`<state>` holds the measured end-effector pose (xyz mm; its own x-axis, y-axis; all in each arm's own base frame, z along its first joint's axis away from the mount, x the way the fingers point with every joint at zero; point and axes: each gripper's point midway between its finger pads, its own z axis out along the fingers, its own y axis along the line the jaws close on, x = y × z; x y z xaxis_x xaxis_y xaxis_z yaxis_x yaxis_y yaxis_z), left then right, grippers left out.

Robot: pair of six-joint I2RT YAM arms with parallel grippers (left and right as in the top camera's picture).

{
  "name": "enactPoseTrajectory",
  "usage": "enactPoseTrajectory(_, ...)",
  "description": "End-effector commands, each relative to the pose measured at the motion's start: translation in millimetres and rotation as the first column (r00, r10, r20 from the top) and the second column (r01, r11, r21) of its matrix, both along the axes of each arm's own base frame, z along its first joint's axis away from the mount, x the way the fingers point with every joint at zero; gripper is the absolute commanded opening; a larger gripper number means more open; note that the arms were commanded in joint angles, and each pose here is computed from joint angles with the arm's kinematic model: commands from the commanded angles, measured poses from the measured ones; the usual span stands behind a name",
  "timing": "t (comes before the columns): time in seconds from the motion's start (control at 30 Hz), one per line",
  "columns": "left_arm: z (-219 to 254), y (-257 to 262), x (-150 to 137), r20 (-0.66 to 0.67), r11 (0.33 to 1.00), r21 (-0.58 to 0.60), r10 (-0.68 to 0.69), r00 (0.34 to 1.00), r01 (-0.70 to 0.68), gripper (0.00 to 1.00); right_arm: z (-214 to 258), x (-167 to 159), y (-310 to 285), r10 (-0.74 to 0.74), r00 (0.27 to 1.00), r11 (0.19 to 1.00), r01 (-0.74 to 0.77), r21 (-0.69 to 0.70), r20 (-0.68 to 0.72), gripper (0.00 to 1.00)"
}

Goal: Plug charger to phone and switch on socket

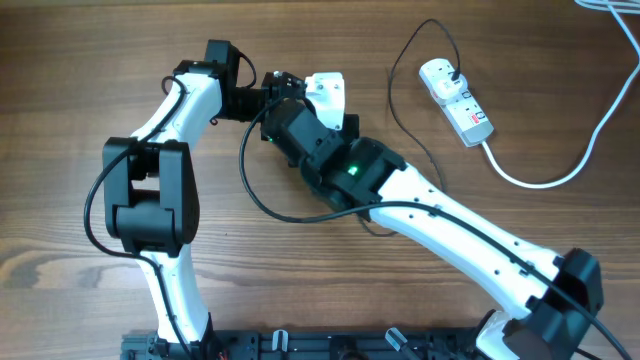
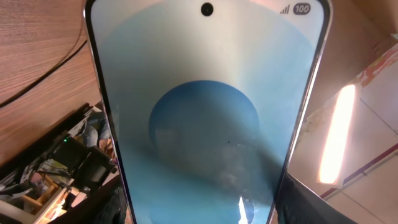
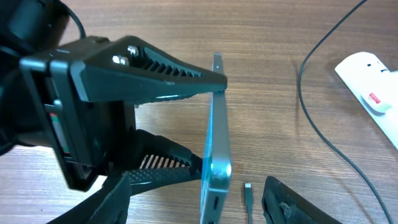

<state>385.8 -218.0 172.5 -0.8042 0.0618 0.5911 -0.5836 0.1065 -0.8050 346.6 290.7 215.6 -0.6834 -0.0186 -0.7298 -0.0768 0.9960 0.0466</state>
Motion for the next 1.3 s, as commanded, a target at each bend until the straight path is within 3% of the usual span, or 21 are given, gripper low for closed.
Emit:
enactPoseTrajectory(0.0,26.1,-0.5,-3.8,0.034,0.998,-0.060,-0.006,0.999,0.008,0.62,-5.8,11.0,-4.2,-0.040,0.999,0.999,0.040,-0.014,0.007,0.67)
enactPoseTrajectory(0.07,26.1,-0.5,-3.8,0.034,0.998,-0.060,-0.006,0.999,0.008,0.62,-4.7,13.3,-4.7,-0.044,0.999,0.999,0.044,-0.008,0.012,0.61)
enactPoseTrajectory(0.57,26.1,-0.5,-3.8,0.034,0.998,-0.060,-0.006,0.999,0.008,0.62,-0.7,17.9,-1.1,-0.043,0.999,0.999,0.043,0.014,0.033,0.46)
enactPoseTrajectory(1.13,26.1,-0.5,-3.8,0.035,0.998,-0.060,-0.006,0.999,0.008,0.62,-9.9,24.0,-4.8,-0.060,0.998,0.998,0.060,-0.005,0.026,0.45)
enactPoseTrajectory(1.27,26.1,-0.5,-3.8,0.035,0.998,-0.060,-0.006,0.999,0.008,0.62,-8.9,24.9,-4.1,-0.060,0.998,0.998,0.060,0.000,0.030,0.36)
